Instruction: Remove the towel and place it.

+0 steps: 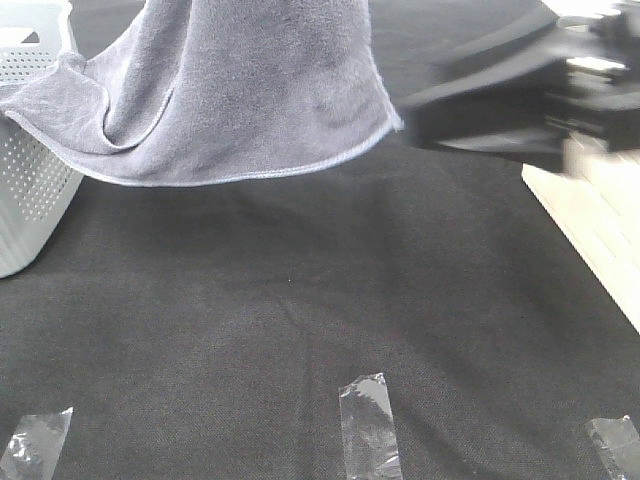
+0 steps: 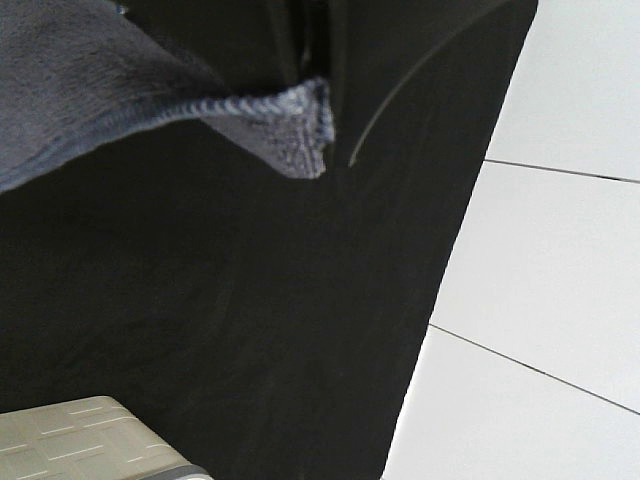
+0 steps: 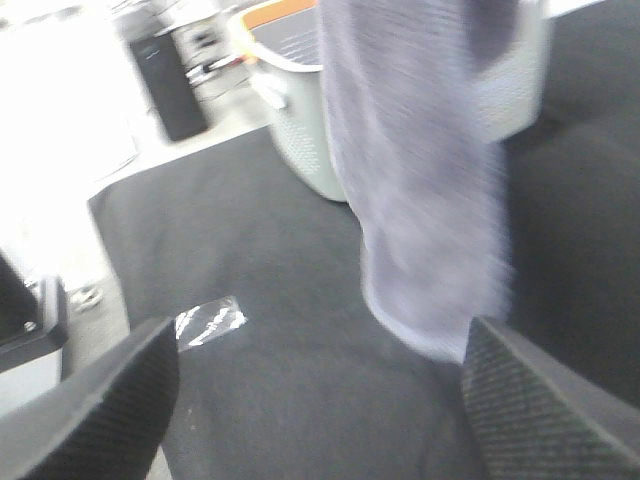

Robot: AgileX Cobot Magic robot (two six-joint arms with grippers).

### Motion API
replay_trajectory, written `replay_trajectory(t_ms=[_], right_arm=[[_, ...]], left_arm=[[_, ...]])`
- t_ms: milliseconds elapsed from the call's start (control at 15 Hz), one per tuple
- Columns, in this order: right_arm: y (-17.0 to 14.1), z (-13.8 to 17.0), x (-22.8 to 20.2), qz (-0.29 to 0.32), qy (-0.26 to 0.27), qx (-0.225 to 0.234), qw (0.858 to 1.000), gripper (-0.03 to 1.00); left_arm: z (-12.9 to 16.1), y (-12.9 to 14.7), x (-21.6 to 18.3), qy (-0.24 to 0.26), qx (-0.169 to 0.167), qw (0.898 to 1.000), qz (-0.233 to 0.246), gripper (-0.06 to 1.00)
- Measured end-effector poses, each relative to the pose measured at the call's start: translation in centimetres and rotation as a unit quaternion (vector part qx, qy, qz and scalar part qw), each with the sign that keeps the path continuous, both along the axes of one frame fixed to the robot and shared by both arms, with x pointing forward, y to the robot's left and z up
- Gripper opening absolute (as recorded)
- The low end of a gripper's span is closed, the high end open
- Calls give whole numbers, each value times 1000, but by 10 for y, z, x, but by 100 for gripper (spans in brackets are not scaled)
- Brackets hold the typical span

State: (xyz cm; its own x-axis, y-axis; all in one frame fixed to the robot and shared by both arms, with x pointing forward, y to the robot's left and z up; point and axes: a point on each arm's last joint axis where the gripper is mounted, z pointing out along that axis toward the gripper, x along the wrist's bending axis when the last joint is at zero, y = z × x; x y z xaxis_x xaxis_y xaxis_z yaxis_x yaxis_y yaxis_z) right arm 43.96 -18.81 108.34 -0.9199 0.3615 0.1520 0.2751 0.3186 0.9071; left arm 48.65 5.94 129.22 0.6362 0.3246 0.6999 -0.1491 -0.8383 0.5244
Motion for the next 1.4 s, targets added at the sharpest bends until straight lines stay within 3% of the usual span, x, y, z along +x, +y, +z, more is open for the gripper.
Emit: replay_trajectory(t_ms=[200, 333, 600, 733, 1067, 1400], right_arm=[[43, -5, 44, 44, 2, -15, 999, 77], [55, -12, 67, 39, 22, -13, 999, 77], [58, -20, 75, 55, 31, -27, 998, 77], [55, -12, 69, 60, 10, -46, 997, 77], [46, -1, 69, 8, -25, -80, 996, 77], [59, -20, 76, 85, 28, -56, 994, 77]], left_arm=[[-1, -1, 0, 1, 1, 1000, 0, 1], [-2, 0, 0, 8, 6, 1000, 2, 1], [-4, 2, 0, 17, 20, 1000, 10, 1], [-5, 3, 0, 16, 24, 999, 13, 1], [-5, 3, 0, 17, 24, 999, 13, 1], [-5, 3, -1, 20, 20, 1000, 11, 1]])
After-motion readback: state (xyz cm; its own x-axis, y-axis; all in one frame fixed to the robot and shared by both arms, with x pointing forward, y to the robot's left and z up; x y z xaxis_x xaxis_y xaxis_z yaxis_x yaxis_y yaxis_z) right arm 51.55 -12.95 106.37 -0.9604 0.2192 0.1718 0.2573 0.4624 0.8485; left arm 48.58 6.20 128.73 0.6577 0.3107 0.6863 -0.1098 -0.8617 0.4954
